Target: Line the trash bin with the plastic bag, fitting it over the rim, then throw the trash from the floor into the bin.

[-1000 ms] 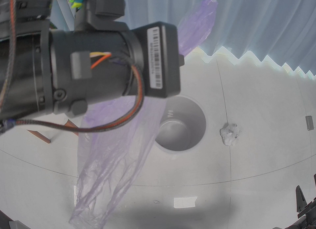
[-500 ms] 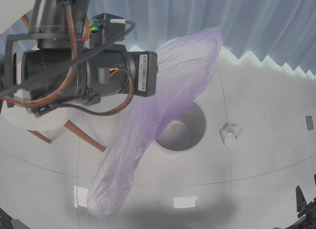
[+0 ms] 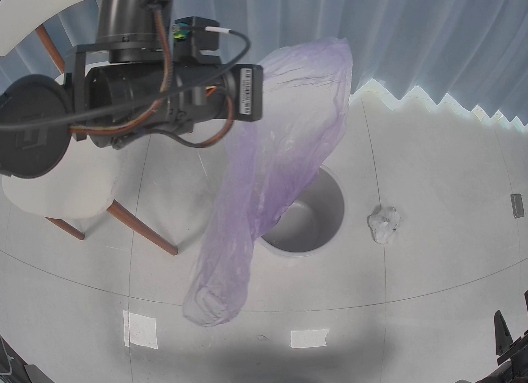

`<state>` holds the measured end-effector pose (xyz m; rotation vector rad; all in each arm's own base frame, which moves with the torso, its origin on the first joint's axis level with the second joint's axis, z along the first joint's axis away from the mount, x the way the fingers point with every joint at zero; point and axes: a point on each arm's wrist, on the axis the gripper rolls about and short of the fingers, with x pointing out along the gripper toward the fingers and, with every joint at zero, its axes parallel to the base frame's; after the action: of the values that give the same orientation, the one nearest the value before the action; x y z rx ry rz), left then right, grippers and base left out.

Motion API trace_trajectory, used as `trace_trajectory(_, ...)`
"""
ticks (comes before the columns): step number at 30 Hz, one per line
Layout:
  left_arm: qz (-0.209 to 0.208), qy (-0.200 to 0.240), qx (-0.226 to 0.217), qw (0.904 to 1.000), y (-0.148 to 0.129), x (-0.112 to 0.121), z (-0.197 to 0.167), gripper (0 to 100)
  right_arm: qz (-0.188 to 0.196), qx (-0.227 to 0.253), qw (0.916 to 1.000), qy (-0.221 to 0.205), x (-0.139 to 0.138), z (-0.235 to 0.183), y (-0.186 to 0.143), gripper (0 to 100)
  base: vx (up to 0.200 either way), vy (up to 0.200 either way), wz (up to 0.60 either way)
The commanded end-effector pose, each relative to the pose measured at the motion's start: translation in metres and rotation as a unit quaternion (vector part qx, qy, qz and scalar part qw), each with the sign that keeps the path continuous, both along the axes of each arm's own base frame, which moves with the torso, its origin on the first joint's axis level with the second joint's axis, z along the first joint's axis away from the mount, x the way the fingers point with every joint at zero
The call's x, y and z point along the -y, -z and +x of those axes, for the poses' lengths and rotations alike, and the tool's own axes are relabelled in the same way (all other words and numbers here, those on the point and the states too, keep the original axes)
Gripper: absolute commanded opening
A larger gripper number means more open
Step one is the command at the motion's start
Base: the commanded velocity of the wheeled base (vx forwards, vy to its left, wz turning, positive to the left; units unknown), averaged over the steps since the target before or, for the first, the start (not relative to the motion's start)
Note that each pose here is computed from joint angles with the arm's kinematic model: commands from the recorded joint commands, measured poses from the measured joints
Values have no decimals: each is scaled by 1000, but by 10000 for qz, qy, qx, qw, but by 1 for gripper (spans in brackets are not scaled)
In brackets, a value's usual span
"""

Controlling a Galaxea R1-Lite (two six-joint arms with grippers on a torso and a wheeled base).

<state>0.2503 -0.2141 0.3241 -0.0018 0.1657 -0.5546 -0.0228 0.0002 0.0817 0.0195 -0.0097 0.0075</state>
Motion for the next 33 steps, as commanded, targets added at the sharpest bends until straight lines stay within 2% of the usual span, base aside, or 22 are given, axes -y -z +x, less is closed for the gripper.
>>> trace_trajectory(1,-401,630,-213,9970,0,47,-20,0,2,-11,10000,-1,0,0,5,100,0,0,0)
trace_trajectory(6,-565,956,-206,9936,-4,74,-33,0,2,-11,10000,-1,0,0,5,100,0,0,0)
trace_trajectory(12,-564,979,-207,9934,0,87,-25,0,9,-11,10000,-1,0,0,5,100,0,0,0)
trace_trajectory(15,-504,909,-289,9942,7,87,-20,0,9,-11,10000,-1,0,0,5,100,0,0,0)
trace_trajectory(22,-193,457,-644,9967,35,71,-1,0,17,-11,10000,-1,0,0,5,100,0,0,0)
trace_trajectory(28,-172,474,-890,9948,42,60,-17,0,17,-11,10000,-1,0,0,5,100,0,0,0)
trace_trajectory(33,-244,659,-1057,9919,45,63,-36,0,17,-11,10000,-1,0,0,5,100,0,0,0)
